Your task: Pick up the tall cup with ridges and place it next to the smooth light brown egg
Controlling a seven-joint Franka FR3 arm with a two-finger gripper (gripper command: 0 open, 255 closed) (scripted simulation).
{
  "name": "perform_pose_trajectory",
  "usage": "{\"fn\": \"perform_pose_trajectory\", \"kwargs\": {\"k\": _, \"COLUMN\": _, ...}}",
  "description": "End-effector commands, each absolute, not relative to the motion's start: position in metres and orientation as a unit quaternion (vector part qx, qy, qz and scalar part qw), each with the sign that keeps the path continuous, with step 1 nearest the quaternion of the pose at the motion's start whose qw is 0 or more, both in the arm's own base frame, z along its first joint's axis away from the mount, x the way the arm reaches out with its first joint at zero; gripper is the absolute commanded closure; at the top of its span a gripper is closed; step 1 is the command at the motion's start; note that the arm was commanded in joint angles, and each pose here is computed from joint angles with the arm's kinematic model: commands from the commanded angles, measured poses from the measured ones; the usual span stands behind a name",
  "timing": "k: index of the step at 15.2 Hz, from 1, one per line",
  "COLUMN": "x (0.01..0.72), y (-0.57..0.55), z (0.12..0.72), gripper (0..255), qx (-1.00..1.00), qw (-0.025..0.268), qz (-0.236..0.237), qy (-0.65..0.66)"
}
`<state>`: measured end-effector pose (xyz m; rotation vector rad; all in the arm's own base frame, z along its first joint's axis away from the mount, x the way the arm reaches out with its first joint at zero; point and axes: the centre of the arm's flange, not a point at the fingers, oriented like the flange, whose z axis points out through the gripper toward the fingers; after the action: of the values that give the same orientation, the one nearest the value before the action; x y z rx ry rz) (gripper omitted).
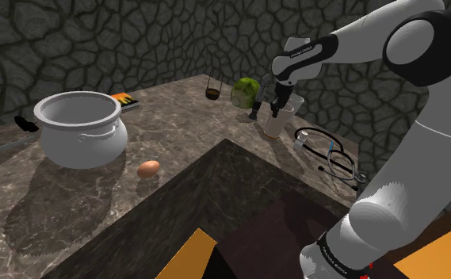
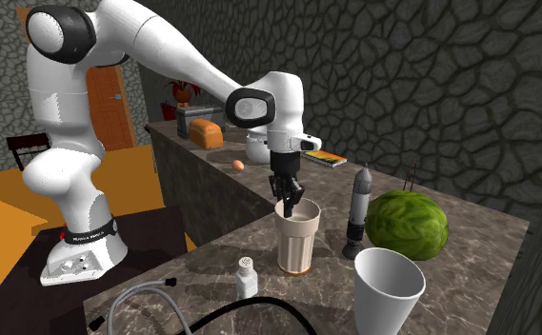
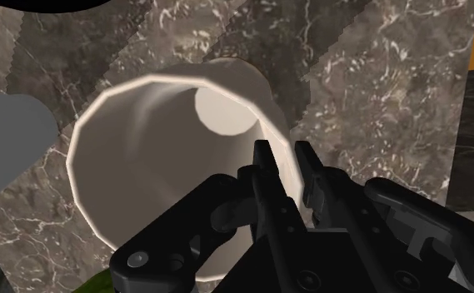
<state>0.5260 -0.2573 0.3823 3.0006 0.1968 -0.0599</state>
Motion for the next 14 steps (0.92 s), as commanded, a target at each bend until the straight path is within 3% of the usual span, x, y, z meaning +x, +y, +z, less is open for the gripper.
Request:
{"fn": "perform_pose_trajectory", "kwargs": {"k": 1, "x": 0.526, "y": -0.258, "z": 0.381, "gripper": 255, "qx": 0.995, "qw": 0.066, "qz": -0.021, "qy": 0.065}}
{"fn": "perform_pose_trajectory", "kwargs": {"k": 14, "x": 0.526, "y": -0.258, "z": 0.434, "gripper": 255, "qx": 0.995, "qw": 0.067, "qz": -0.021, "qy": 0.065}}
